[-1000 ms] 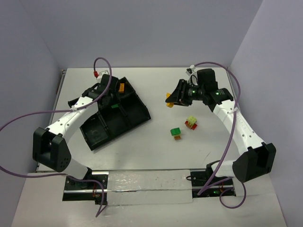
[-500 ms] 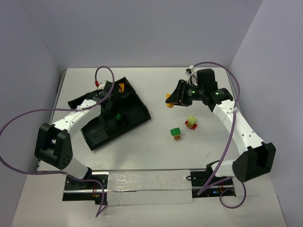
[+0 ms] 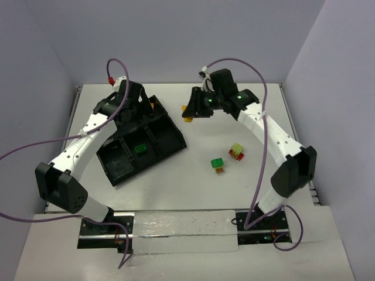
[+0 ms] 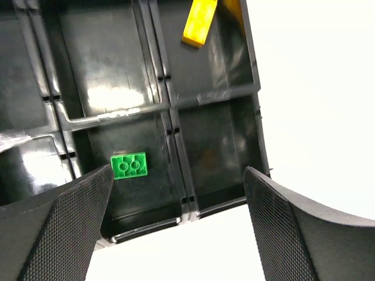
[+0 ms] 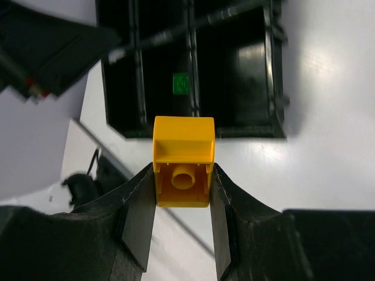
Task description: Sort the legos into containers by color
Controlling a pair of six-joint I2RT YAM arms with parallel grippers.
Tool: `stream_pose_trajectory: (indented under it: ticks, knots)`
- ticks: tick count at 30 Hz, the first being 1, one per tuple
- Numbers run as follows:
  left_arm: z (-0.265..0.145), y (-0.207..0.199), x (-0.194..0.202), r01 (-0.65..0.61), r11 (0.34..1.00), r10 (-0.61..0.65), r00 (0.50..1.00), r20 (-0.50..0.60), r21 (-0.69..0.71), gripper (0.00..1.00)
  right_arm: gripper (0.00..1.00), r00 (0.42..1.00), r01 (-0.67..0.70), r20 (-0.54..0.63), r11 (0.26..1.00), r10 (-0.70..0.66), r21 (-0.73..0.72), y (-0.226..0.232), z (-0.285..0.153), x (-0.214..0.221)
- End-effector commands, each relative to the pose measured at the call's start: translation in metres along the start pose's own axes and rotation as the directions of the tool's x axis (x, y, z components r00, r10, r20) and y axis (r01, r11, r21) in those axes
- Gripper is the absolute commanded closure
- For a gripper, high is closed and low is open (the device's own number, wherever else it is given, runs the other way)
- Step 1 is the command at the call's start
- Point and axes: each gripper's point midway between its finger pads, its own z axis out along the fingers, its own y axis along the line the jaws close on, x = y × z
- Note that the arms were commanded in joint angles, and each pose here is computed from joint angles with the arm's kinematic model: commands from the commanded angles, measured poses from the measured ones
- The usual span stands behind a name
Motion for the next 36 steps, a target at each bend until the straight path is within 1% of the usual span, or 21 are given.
stream_pose_trajectory:
  ticks: [1,2,4,6,7,9,10,13,16,18,21,22,23,24,26,29,30,32,36]
  knots:
    - [-0.029,0.022,-0.032,0.122,0.988,-0.115,0.990,0.079,-0.096,0.01,1.00,0.989,0.055,0.137,0.997,-0.063,0.061,0.009,0.030,-0.048]
    - [-0.033,0.034,-0.033,0.155,0.975,-0.142,0.986,0.090,-0.162,0.01,1.00,0.988,0.046,0.144,0.998,-0.052,0.042,0.015,0.043,-0.055]
    - [-0.036,0.038,-0.033,0.172,0.966,-0.159,0.984,0.082,-0.192,0.01,1.00,0.986,0.051,0.158,0.998,-0.055,0.028,0.022,0.062,-0.065]
    - [-0.040,0.042,-0.032,0.136,0.968,-0.126,0.990,0.057,-0.212,0.01,0.98,0.982,0.061,0.175,0.998,-0.066,0.032,0.026,0.094,-0.080]
    - [-0.040,0.042,-0.032,0.132,0.968,-0.123,0.991,0.055,-0.214,0.01,0.97,0.982,0.065,0.174,0.997,-0.069,0.029,0.029,0.098,-0.080]
    - [-0.045,0.027,-0.021,0.067,0.993,-0.068,0.998,-0.011,-0.093,0.01,0.96,0.980,0.062,0.186,0.996,-0.074,0.069,0.027,0.123,-0.087]
    - [-0.049,0.020,-0.018,0.082,0.996,-0.083,0.996,-0.014,-0.025,0.01,0.95,0.976,0.068,0.200,0.995,-0.081,0.067,0.033,0.130,-0.091]
    - [-0.061,0.010,-0.019,0.114,0.989,-0.115,0.993,0.011,0.093,0.01,0.93,0.973,0.066,0.215,0.994,-0.084,0.090,0.030,0.155,-0.090]
    - [-0.073,0.004,-0.024,0.131,0.975,-0.142,0.989,0.048,0.177,0.01,0.91,0.973,0.054,0.219,0.994,-0.073,0.091,0.021,0.181,-0.086]
    - [-0.077,0.008,-0.025,0.133,0.975,-0.147,0.987,0.064,0.177,0.01,0.89,0.972,0.047,0.227,0.996,-0.064,0.081,0.020,0.191,-0.086]
    - [-0.076,0.017,-0.026,0.135,0.982,-0.146,0.986,0.078,0.133,0.01,0.84,0.974,0.042,0.218,0.996,-0.059,0.080,0.015,0.204,-0.082]
    - [-0.075,0.020,-0.025,0.128,0.985,-0.138,0.987,0.080,0.116,0.01,0.79,0.973,0.044,0.221,0.996,-0.061,0.080,0.015,0.209,-0.082]
    - [-0.075,0.022,-0.024,0.124,0.987,-0.132,0.988,0.079,0.107,0.01,0.76,0.973,0.046,0.224,0.996,-0.063,0.080,0.015,0.212,-0.081]
    - [-0.074,0.023,-0.023,0.123,0.987,-0.131,0.988,0.077,0.102,0.01,0.69,0.971,0.049,0.230,0.996,-0.065,0.076,0.015,0.215,-0.082]
    - [-0.075,0.026,-0.022,0.138,0.986,-0.145,0.986,0.078,0.094,0.01,0.49,0.968,0.056,0.240,0.996,-0.070,0.063,0.019,0.217,-0.084]
    - [-0.079,0.026,-0.021,0.151,0.981,-0.162,0.983,0.086,0.119,0.01,0.27,0.964,0.060,0.258,0.997,-0.069,0.044,0.026,0.217,-0.091]
    - [-0.079,0.026,-0.020,0.154,0.980,-0.165,0.983,0.086,0.125,0.01,0.22,0.962,0.061,0.266,0.997,-0.069,0.036,0.029,0.217,-0.093]
    - [-0.080,0.026,-0.019,0.157,0.979,-0.169,0.982,0.085,0.130,0.01,0.17,0.959,0.063,0.277,0.998,-0.065,0.017,0.035,0.214,-0.097]
    - [-0.081,0.029,-0.017,0.156,0.980,-0.166,0.983,0.081,0.122,0.01,0.15,0.947,0.087,0.313,0.996,-0.080,-0.008,0.052,0.195,-0.111]
